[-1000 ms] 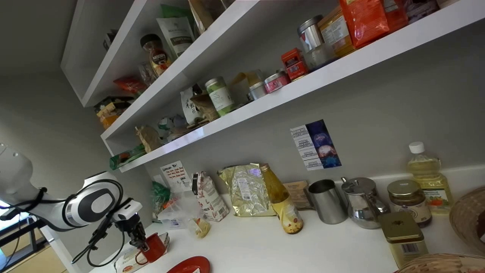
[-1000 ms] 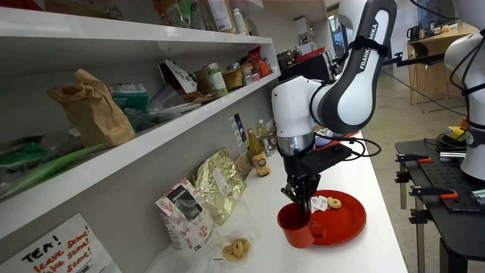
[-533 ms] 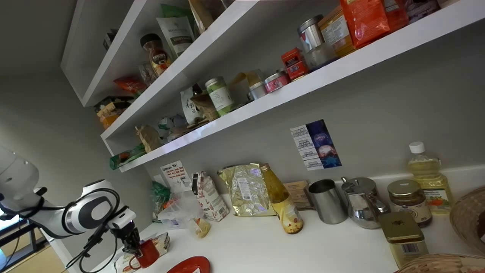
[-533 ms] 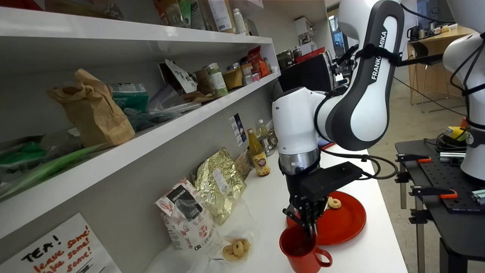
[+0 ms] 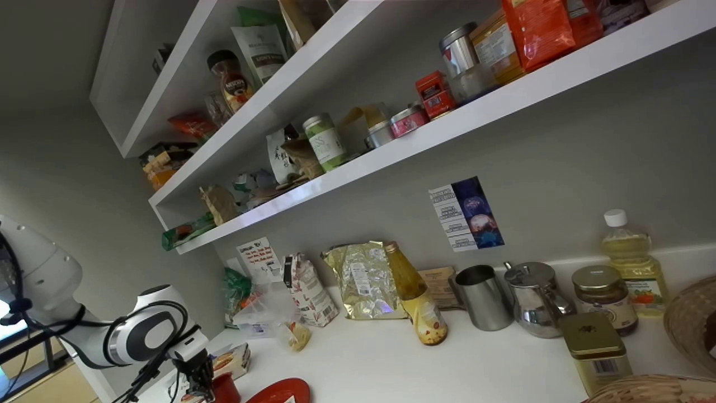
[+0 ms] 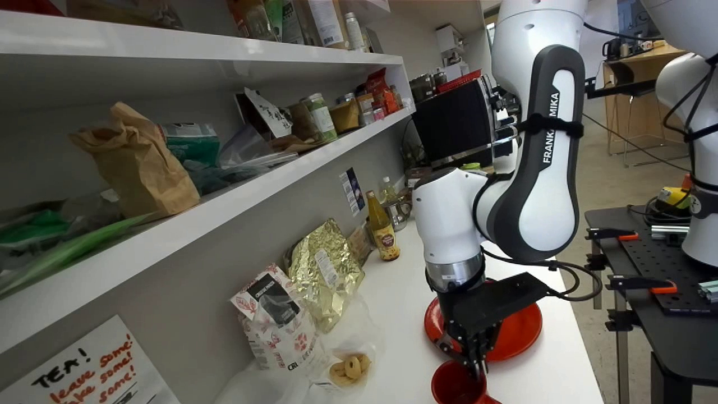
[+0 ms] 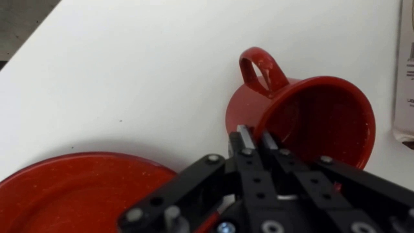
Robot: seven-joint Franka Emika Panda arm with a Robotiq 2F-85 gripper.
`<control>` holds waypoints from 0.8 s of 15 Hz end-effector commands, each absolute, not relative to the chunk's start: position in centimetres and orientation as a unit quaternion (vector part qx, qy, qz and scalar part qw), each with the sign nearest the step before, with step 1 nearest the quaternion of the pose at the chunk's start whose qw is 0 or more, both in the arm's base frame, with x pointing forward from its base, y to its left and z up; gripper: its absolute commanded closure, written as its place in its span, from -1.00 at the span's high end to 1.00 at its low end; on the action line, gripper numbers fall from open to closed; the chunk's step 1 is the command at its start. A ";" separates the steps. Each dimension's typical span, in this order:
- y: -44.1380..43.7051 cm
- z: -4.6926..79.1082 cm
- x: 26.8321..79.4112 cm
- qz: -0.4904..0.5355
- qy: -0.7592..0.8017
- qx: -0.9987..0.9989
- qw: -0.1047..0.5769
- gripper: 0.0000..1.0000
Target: Remove the red mug from the red plate.
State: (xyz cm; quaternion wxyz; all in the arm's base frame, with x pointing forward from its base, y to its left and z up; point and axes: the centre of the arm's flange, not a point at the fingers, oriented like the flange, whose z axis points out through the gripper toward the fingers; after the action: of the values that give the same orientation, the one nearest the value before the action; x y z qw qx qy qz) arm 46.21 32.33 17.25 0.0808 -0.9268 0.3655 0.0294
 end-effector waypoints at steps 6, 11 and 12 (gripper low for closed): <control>32.0 16.8 46.5 0.034 0.378 -0.921 0.084 -0.56; 32.1 17.1 46.4 0.035 0.371 -0.924 0.085 -0.07; 32.2 17.2 46.4 0.035 0.370 -0.924 0.086 0.06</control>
State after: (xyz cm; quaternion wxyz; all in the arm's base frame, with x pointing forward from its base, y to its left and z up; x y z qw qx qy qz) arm 46.43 32.20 17.23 0.0859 -0.9243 0.3703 0.0351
